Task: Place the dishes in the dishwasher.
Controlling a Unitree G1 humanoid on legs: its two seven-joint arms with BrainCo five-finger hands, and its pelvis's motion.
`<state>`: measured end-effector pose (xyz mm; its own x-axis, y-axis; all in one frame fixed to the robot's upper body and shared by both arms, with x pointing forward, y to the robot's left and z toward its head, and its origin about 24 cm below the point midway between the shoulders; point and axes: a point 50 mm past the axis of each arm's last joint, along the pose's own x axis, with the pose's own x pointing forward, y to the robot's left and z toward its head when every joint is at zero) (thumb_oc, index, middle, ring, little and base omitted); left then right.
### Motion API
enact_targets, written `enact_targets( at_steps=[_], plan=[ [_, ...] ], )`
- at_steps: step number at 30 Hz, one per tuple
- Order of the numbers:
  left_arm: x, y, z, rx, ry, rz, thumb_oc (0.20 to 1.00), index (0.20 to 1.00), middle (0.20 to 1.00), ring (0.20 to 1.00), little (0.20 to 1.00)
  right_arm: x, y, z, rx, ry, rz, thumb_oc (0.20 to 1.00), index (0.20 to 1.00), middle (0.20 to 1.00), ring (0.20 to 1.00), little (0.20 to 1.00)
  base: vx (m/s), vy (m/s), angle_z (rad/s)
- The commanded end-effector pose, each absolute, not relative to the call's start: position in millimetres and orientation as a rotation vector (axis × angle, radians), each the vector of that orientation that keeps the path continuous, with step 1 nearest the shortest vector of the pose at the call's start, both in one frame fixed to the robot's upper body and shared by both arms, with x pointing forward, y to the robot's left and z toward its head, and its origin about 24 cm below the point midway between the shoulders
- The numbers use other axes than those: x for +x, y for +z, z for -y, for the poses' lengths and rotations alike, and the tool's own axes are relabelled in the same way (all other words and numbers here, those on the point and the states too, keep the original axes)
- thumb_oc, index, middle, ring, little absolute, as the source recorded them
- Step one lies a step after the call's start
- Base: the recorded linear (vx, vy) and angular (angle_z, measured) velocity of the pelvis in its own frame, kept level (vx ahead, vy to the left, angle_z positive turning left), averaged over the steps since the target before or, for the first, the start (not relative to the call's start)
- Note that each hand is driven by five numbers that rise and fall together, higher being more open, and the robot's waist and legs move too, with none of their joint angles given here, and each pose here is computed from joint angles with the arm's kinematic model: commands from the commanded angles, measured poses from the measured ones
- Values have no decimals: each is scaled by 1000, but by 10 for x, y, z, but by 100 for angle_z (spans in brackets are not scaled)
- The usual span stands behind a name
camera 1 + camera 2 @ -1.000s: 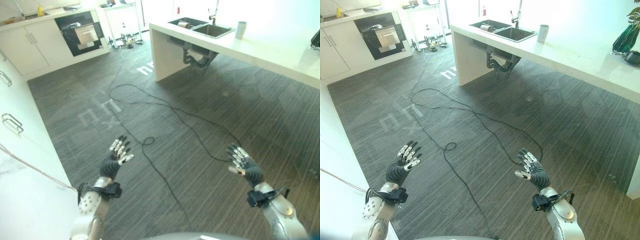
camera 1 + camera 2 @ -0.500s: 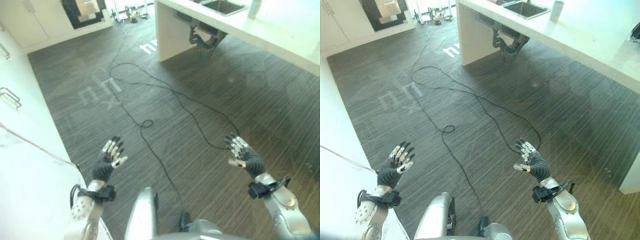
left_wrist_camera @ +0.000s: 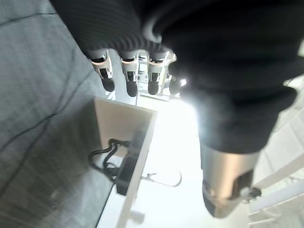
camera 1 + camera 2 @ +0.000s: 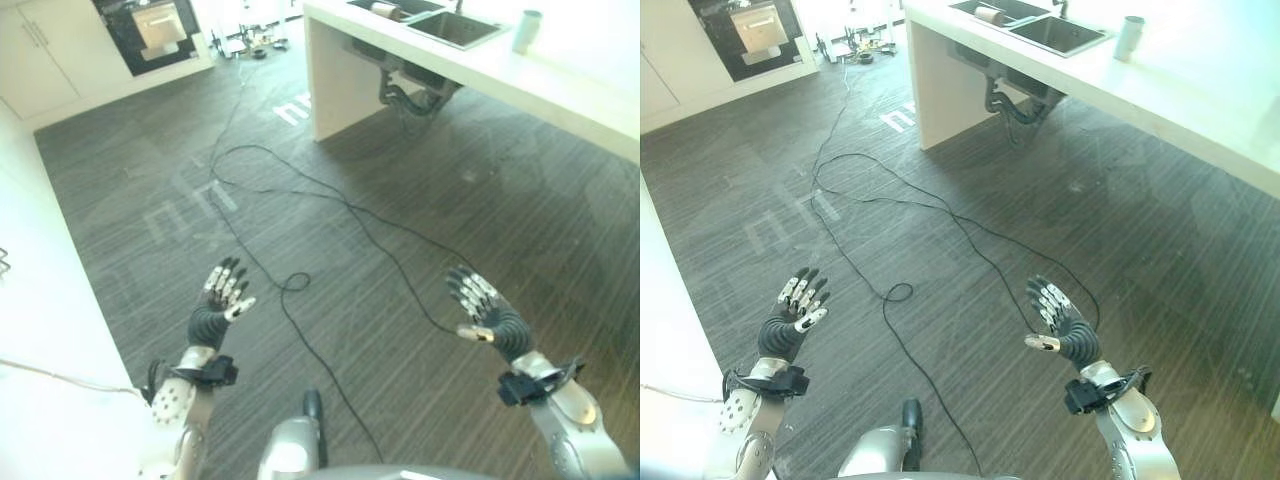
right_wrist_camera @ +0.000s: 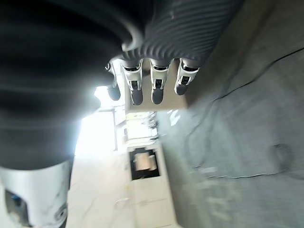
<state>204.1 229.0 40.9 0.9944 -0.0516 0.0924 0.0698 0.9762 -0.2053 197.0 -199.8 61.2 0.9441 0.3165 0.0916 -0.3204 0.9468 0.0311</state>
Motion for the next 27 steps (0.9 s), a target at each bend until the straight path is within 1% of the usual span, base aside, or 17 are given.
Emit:
enact_targets(
  at_steps=[1, 4, 6, 9, 12, 15, 18, 23, 25, 27],
  plan=[
    [2010, 634, -2352, -110, -137, 145, 1000, 1000, 1000, 1000, 1000, 2030, 682, 2084, 17, 263, 132, 1000, 1000, 1000, 1000, 1000, 372, 393, 52],
    [2031, 623, -2334, -95, -131, 137, 1000, 1000, 1000, 1000, 1000, 2036, 651, 2045, 9, 272, 119, 1000, 1000, 1000, 1000, 1000, 249, 238, 30],
    [2045, 653, -2354, -98, -147, 139, 1000, 1000, 1000, 1000, 1000, 1995, 632, 2119, 11, 248, 114, 1000, 1000, 1000, 1000, 1000, 328, 38, 34],
    [2039, 638, -2376, -159, -148, 123, 1000, 1000, 1000, 1000, 1000, 1969, 628, 2196, 25, 232, 117, 1000, 1000, 1000, 1000, 1000, 352, -89, 81],
    [2039, 607, -2298, -164, -180, 116, 1000, 1000, 1000, 1000, 1000, 1933, 622, 2252, 27, 209, 113, 1000, 1000, 1000, 1000, 1000, 439, -86, 68],
    [2029, 548, -2166, -147, -229, 100, 1000, 1000, 1000, 1000, 1000, 1904, 608, 2293, 66, 172, 108, 1000, 1000, 1000, 1000, 1000, 607, -130, 128],
    [2000, 527, -2171, -155, -224, 91, 1000, 1000, 1000, 1000, 1000, 1935, 618, 2298, 48, 175, 109, 1000, 1000, 1000, 1000, 1000, 573, -152, 110],
    [1997, 555, -2203, -182, -214, 89, 1000, 1000, 1000, 1000, 1000, 1949, 698, 2362, -10, 179, 120, 1000, 1000, 1000, 1000, 1000, 511, -232, -37],
    [1981, 551, -2206, -192, -205, 86, 1000, 1000, 1000, 1000, 1000, 1950, 733, 2372, -24, 185, 130, 1000, 1000, 1000, 1000, 1000, 293, -223, -30],
    [1979, 553, -2161, -189, -207, 104, 1000, 1000, 1000, 1000, 1000, 1962, 833, 2385, -52, 196, 174, 1000, 1000, 1000, 1000, 1000, 416, -350, -51]
  ],
)
